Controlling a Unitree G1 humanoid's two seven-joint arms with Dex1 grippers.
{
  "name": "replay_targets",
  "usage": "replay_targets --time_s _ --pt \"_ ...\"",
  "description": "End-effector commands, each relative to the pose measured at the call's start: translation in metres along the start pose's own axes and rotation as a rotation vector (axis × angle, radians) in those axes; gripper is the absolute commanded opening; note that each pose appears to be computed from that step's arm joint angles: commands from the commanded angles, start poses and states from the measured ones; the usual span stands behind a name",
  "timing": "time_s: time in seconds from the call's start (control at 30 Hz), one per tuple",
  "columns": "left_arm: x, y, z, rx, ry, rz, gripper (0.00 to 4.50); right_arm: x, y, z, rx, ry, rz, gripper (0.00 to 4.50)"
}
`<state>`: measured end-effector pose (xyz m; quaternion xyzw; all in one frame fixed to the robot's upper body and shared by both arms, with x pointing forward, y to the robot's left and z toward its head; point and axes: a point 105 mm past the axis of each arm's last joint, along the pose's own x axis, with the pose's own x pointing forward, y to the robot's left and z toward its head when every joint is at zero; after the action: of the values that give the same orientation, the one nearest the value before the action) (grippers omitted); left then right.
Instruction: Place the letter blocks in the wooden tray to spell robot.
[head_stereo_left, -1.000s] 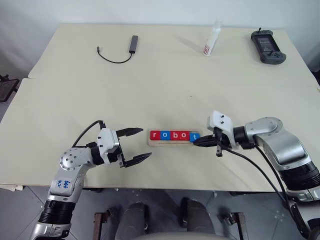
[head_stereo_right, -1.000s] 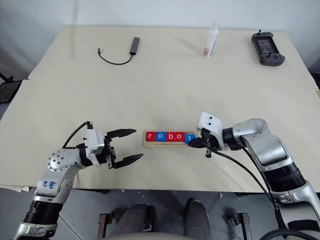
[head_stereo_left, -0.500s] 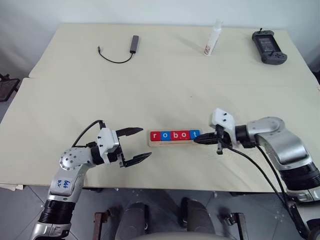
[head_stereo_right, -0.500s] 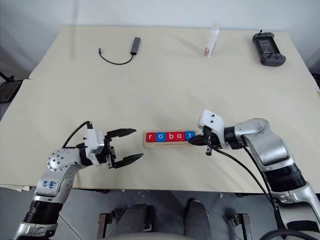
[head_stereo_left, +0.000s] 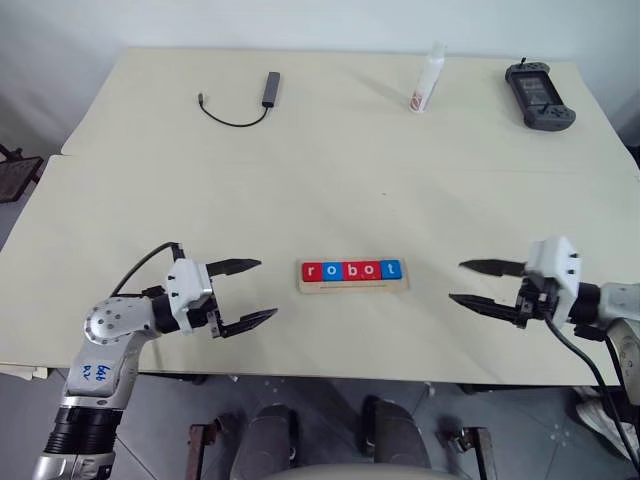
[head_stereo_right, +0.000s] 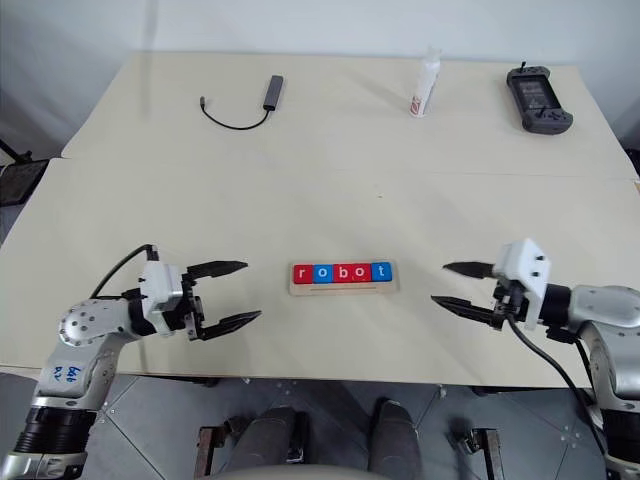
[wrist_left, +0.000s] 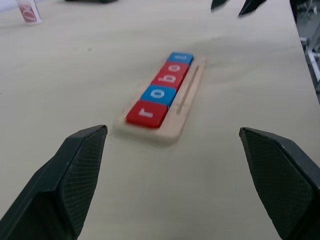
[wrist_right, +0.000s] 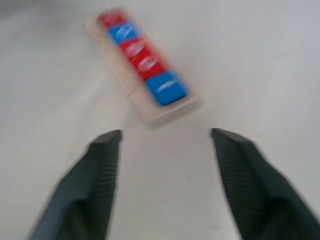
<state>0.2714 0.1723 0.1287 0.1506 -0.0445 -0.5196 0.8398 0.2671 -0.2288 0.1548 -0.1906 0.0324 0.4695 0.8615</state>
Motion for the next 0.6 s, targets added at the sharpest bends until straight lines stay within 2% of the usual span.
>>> replay_targets --time_s 0.03,0.33,0.6 --pt "-0.012 0.005 0.001 0.011 0.011 0.030 4.50 -0.006 -0.004 0.005 -0.016 -0.052 -0.041 4.38" --pt "-0.020 0.018 0.004 0.021 0.009 0.098 4.50 0.004 -0.002 0.014 -0.005 -0.102 -0.006 4.47" --pt "-0.020 0.015 0.003 -0.008 0.010 0.058 4.50 0.015 0.006 0.026 -0.036 -0.139 0.045 4.47"
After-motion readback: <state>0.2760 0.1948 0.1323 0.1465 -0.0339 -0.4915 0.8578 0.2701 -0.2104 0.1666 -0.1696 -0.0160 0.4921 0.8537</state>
